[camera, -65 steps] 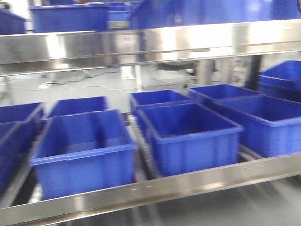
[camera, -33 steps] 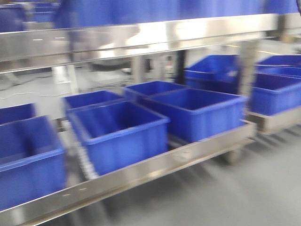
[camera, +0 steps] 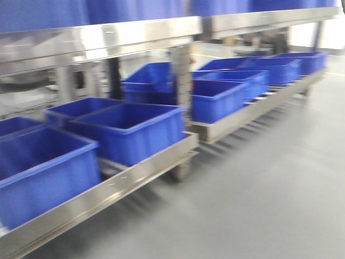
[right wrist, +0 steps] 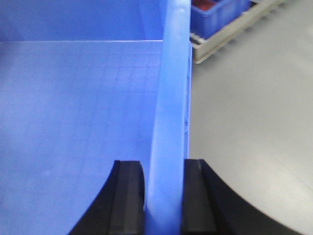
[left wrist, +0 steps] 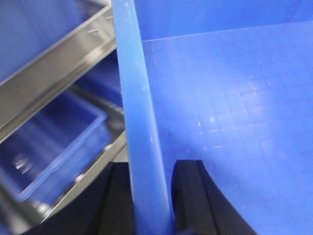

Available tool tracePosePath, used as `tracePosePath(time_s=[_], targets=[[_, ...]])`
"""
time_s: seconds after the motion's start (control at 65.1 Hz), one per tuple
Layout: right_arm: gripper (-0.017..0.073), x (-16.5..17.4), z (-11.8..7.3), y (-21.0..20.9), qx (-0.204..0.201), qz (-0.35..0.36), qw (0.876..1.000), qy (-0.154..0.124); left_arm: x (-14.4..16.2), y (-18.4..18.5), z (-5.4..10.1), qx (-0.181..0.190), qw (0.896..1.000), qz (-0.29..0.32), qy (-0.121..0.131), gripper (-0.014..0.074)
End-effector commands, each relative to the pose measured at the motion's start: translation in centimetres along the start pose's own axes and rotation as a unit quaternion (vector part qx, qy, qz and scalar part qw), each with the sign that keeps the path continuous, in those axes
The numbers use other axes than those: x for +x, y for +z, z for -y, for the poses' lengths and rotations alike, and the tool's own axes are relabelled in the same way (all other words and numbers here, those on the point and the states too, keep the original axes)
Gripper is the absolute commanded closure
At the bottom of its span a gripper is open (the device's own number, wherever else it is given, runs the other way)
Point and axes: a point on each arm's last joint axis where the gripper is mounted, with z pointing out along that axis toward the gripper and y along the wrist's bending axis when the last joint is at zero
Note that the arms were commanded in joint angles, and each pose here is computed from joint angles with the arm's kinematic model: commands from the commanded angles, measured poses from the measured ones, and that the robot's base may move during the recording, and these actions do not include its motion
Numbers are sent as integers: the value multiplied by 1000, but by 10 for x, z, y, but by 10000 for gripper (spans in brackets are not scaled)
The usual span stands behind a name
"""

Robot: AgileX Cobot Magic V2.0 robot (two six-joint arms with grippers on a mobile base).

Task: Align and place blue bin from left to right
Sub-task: 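Turn the base away from the rack while holding the bin in both grippers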

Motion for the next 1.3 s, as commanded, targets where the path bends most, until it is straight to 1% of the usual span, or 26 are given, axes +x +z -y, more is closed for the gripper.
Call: tracePosePath(time_s=[0.0,1.289], targets=[[639,-19,-2,-17,-13,104,994,-13,-10,-14,0,15,999,51,5,602],[639,-19,-2,-17,-13,104,994,-13,-10,-14,0,15,999,51,5,602]])
